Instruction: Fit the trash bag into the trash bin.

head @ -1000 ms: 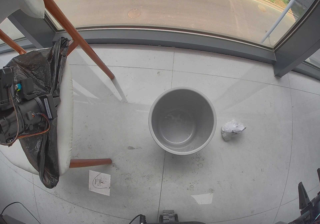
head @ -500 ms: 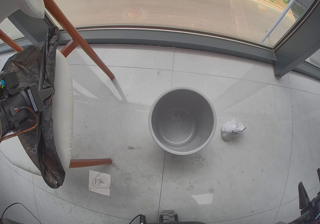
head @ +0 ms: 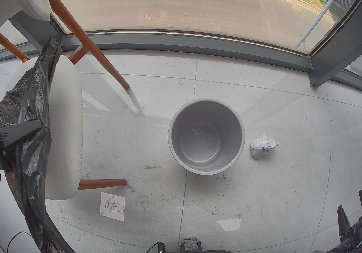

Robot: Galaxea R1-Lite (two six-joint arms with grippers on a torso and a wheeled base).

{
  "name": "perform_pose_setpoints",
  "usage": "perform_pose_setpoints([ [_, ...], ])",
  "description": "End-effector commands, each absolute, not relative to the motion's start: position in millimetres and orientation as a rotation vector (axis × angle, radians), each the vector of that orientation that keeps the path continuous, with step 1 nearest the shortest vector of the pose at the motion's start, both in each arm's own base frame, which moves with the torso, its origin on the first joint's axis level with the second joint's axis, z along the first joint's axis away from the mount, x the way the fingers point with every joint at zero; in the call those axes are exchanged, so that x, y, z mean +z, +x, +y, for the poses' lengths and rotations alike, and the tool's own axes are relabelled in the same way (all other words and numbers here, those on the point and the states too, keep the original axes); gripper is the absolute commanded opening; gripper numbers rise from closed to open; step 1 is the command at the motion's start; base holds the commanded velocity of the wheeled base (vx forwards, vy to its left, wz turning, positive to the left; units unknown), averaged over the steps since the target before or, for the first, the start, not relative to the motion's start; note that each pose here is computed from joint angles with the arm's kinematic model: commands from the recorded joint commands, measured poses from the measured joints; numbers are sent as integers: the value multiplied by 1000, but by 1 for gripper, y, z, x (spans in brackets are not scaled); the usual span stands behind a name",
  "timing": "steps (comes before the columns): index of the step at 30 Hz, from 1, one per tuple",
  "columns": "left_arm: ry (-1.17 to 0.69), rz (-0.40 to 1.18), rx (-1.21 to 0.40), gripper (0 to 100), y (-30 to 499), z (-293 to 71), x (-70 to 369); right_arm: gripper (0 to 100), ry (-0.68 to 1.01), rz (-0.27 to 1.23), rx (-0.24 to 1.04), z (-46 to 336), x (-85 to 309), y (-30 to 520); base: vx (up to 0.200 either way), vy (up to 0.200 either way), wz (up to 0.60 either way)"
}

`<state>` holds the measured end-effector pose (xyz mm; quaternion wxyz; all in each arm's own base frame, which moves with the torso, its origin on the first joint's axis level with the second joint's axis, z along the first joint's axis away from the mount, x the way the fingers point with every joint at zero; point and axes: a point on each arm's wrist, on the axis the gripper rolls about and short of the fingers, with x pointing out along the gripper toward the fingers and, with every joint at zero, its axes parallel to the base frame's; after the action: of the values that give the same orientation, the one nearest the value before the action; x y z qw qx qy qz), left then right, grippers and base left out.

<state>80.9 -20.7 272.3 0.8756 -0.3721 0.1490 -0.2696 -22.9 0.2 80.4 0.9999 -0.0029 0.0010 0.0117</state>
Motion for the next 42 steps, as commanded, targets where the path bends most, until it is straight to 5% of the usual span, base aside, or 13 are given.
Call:
perform_pose_setpoints([
  [1, -770, 242, -631, 0, 75, -21, 277, 100, -5, 14, 23, 0, 75, -22, 0, 0, 0],
  [17, -755, 389, -1016, 0, 84, -29, 290, 100, 2, 14, 23, 0, 75, -22, 0, 0, 0],
  [42, -702, 386, -1144, 0, 109, -33, 297, 100, -1, 14, 23, 0, 75, -22, 0, 0, 0],
])
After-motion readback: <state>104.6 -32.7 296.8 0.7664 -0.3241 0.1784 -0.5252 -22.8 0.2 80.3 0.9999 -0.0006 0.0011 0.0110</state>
